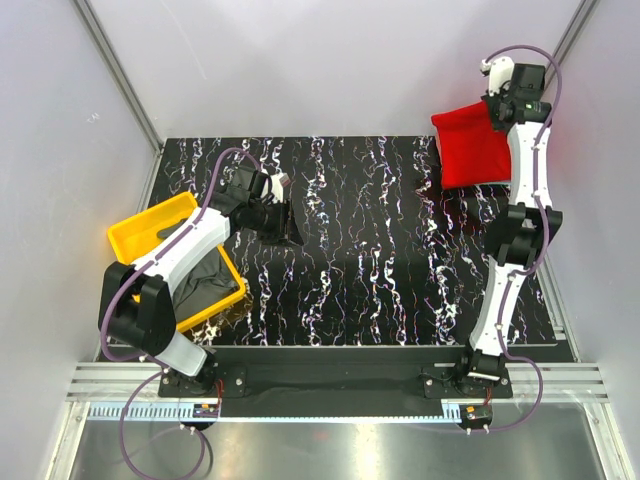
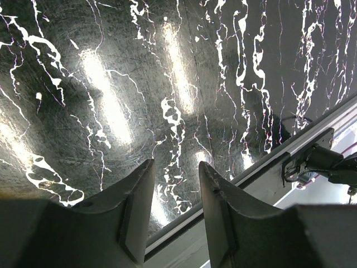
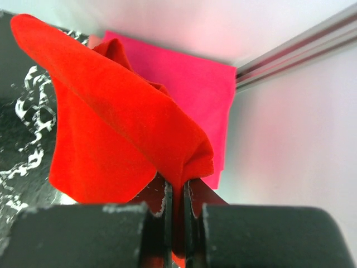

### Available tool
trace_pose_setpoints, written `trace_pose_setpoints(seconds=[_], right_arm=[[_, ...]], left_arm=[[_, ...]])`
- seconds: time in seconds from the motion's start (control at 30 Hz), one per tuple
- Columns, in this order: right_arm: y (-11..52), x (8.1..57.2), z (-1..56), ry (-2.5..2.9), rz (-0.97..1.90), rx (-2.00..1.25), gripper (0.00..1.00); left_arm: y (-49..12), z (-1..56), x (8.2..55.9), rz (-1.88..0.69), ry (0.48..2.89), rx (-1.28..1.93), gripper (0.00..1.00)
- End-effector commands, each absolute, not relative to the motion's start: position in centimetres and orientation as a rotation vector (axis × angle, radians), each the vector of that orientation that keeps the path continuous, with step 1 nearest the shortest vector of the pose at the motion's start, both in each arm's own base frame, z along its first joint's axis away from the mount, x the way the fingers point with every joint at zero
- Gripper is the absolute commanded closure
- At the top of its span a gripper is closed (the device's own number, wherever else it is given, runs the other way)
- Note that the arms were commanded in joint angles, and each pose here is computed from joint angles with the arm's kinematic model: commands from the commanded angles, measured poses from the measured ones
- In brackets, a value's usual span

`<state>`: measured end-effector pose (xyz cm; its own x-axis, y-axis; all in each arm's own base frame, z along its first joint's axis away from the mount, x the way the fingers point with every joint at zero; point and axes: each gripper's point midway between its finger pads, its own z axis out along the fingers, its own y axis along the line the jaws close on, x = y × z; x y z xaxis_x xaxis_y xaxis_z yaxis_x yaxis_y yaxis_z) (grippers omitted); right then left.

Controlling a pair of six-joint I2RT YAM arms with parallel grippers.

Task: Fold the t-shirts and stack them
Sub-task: Neatly place the folded tshirt to the corner

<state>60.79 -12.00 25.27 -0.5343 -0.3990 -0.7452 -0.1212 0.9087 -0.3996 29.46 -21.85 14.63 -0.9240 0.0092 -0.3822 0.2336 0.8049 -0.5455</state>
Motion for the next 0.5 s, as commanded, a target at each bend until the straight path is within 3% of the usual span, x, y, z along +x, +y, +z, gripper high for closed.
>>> trace_pose_setpoints(seconds=[0.0, 0.47], right_arm=[[-14.2, 62.6, 30.4, 1.939, -0.411, -0.284, 1.0], [-17.8, 70.0, 23.7, 1.765, -0.352, -0.304, 1.0]], left_arm=[[-22.2, 15.9, 29.8, -0.897, 2.576, 0.212, 0.58], [-21.4, 15.0, 30.2, -0.816, 2.598, 0.193, 0.58]])
